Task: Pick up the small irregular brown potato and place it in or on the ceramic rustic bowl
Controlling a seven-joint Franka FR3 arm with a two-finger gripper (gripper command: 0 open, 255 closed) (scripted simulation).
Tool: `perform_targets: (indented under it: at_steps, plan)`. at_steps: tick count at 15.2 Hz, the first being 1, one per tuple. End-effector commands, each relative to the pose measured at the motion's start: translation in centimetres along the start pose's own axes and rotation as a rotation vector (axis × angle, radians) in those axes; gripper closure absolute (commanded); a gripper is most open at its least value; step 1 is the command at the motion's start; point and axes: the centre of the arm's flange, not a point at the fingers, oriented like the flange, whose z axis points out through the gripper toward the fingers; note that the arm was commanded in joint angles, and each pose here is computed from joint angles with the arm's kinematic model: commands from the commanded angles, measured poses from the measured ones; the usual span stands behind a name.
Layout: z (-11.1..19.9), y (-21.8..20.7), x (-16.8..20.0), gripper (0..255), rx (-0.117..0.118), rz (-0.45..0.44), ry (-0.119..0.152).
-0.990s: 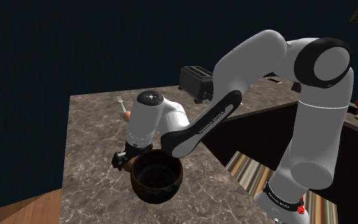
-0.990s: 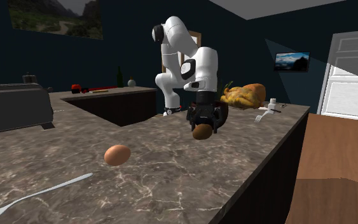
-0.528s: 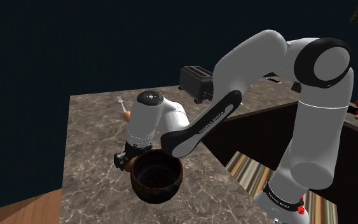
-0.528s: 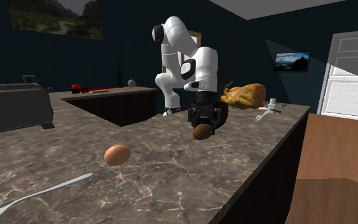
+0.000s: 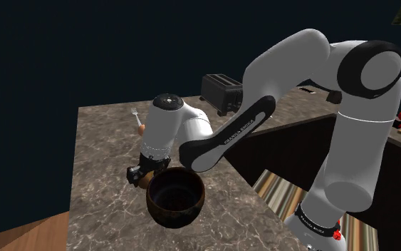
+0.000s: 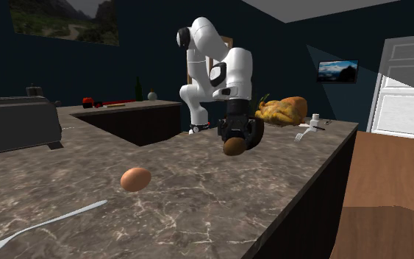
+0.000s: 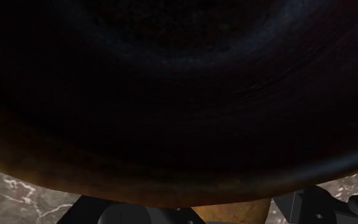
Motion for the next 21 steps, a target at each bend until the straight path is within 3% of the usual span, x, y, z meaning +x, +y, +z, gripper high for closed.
perform_targets:
  at_steps: [1,21]
  plan:
    - [-1.0,-0.1,0.2,255,0.000,0.000,0.000]
    - [-11.1,-1.0,3.0,255,0.000,0.000,0.000]
